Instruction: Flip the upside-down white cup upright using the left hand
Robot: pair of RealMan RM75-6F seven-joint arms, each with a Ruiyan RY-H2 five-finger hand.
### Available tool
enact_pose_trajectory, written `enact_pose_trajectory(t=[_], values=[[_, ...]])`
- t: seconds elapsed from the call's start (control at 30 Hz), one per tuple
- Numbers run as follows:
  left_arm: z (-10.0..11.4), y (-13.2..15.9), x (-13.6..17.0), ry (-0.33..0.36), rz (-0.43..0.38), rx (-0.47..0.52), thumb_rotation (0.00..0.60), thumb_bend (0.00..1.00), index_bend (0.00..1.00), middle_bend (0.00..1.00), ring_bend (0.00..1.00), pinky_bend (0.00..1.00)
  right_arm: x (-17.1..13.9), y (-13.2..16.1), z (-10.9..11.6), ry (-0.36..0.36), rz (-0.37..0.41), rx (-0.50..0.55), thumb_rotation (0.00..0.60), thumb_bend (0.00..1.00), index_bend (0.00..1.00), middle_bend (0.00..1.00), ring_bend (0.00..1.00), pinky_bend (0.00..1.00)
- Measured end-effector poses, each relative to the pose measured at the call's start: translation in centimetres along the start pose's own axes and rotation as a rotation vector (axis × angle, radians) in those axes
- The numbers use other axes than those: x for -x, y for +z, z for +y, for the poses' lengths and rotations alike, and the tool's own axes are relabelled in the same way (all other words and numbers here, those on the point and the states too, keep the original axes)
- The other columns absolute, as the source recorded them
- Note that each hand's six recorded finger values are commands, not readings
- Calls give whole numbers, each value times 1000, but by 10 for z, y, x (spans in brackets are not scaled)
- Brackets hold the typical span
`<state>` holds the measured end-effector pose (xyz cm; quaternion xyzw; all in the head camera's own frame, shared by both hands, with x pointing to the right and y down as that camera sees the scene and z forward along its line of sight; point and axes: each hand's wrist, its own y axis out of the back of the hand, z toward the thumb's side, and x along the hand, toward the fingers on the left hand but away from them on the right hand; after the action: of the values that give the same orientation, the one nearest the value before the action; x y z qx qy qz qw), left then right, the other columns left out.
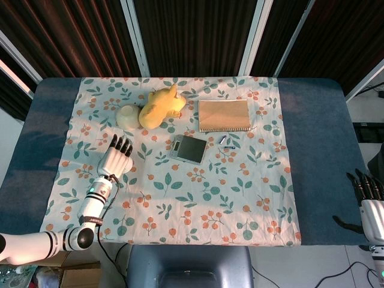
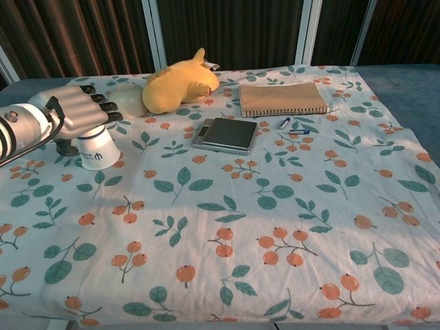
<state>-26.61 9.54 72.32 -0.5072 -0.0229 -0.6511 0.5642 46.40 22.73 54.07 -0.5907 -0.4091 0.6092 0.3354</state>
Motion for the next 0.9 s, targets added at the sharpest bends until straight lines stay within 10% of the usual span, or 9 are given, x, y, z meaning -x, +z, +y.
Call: enact_pose_trajectory(t=[0.53, 0.9], values=[[1, 2, -1, 52, -13, 18, 600, 396, 290, 318, 40, 56, 1, -3, -1, 21, -7, 7, 600, 0, 0, 0, 0, 0], [8, -3, 7, 65, -27, 198, 600, 400, 362, 387, 103, 97, 2, -4, -2, 29, -12, 10, 600, 0, 0, 0, 0, 0]])
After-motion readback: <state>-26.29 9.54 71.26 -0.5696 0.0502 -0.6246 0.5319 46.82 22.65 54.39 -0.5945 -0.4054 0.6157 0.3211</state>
